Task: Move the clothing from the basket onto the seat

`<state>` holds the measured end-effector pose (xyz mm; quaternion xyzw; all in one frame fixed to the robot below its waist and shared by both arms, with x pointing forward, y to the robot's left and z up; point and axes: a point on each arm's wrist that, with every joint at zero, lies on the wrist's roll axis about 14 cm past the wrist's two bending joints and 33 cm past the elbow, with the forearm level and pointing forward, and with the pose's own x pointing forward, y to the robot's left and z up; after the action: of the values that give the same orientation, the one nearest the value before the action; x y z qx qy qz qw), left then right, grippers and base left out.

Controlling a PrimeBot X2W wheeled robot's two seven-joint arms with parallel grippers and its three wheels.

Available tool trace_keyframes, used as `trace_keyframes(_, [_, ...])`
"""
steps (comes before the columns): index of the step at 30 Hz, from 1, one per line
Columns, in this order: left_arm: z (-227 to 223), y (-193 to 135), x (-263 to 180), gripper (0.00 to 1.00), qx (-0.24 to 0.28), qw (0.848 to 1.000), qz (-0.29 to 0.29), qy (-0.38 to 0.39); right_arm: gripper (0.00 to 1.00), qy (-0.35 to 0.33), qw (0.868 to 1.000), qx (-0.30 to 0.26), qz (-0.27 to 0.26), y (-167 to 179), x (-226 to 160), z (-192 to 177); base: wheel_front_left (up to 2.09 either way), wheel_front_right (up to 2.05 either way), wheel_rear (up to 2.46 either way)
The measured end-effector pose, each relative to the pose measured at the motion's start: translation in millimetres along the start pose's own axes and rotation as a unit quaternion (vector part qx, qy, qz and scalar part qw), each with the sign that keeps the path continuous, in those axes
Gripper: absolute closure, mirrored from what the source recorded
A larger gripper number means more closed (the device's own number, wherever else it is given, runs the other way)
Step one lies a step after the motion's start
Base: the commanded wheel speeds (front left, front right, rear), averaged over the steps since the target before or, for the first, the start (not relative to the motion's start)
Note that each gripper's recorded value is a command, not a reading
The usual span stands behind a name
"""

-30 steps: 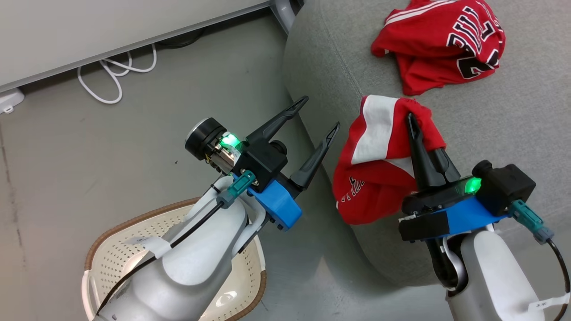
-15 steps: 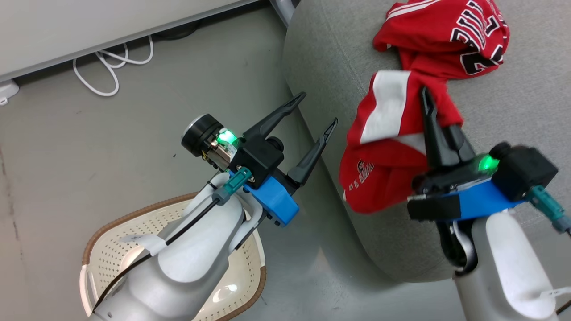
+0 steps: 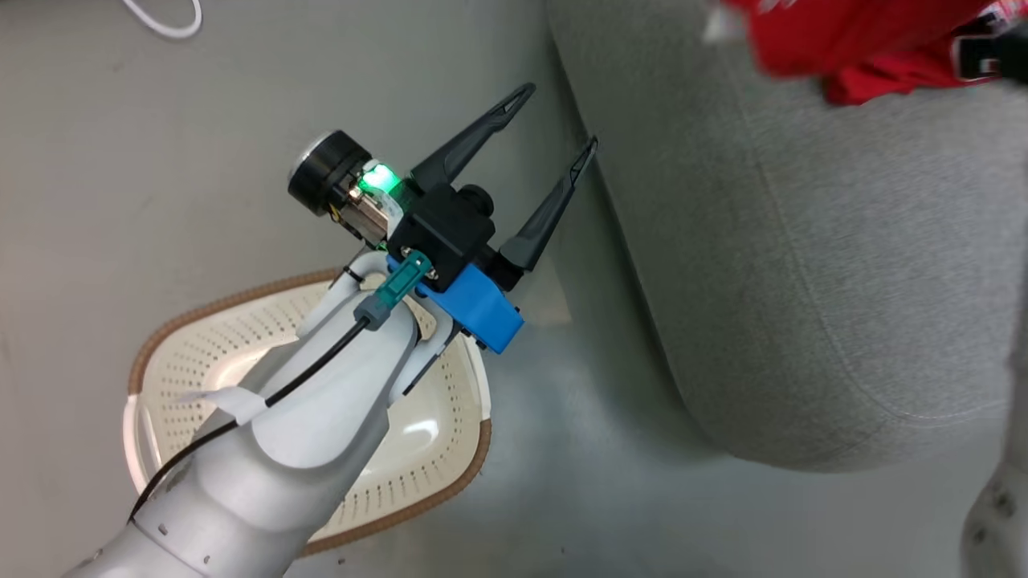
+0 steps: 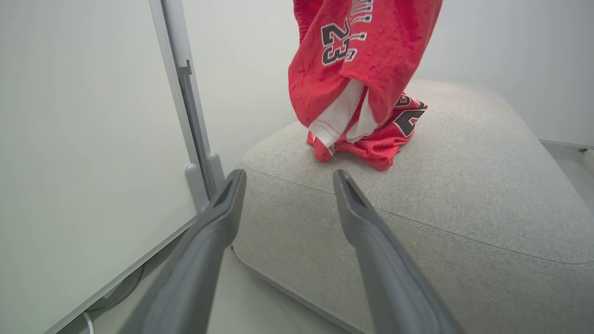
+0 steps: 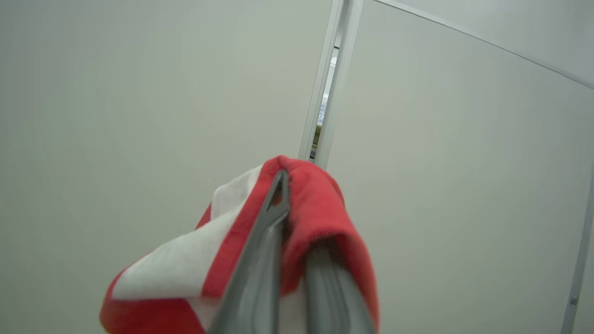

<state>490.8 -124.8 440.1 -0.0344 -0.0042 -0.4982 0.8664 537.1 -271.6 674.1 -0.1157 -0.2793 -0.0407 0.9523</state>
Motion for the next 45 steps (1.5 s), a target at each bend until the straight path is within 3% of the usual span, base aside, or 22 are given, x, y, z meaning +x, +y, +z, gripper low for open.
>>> trace_keyframes(6, [-39,21,-2,0.00,-0.019,1.000,0.014,0.018,1.00,-0.043,0.997,-0.066,-0.027,-40,41,-2,0.00,0.00,0.00])
trace_keyframes(12, [-84,34,-11,0.00,-0.041,0.998,0.026,0.046,1.00,-0.016,0.991,-0.120,-0.065,-89,50,-35,0.00,0.00,0.00])
trace_keyframes(18, [-111,38,-12,0.00,-0.054,0.997,0.024,0.059,1.00,0.066,0.983,-0.136,-0.105,-125,27,-92,0.00,0.00,0.00])
trace_keyframes(22, [-119,36,-11,0.00,-0.059,0.996,0.021,0.062,1.00,0.138,0.975,-0.129,-0.114,-127,-4,-138,0.00,0.00,0.00])
trace_keyframes(27, [-120,38,-10,0.00,-0.058,0.996,0.021,0.061,1.00,0.238,0.956,-0.107,-0.134,-129,-56,-196,0.00,0.00,0.00])
trace_keyframes(34, [-122,45,-15,0.00,-0.054,0.996,0.030,0.066,1.00,0.301,0.940,-0.082,-0.139,-116,-92,-233,0.00,0.00,0.00])
trace_keyframes(35, [-121,46,-16,0.00,-0.054,0.996,0.031,0.066,0.70,0.300,0.940,-0.080,-0.141,-117,-92,-232,0.00,0.00,0.00])
trace_keyframes(36, [-120,46,-16,0.00,-0.053,0.996,0.033,0.065,0.00,0.295,0.941,-0.079,-0.142,-117,-91,-230,0.00,0.00,0.00])
trace_keyframes(45, [-87,40,-15,0.00,-0.045,0.997,0.041,0.047,0.00,0.311,0.936,-0.071,-0.145,-111,-128,-209,0.00,0.00,0.00])
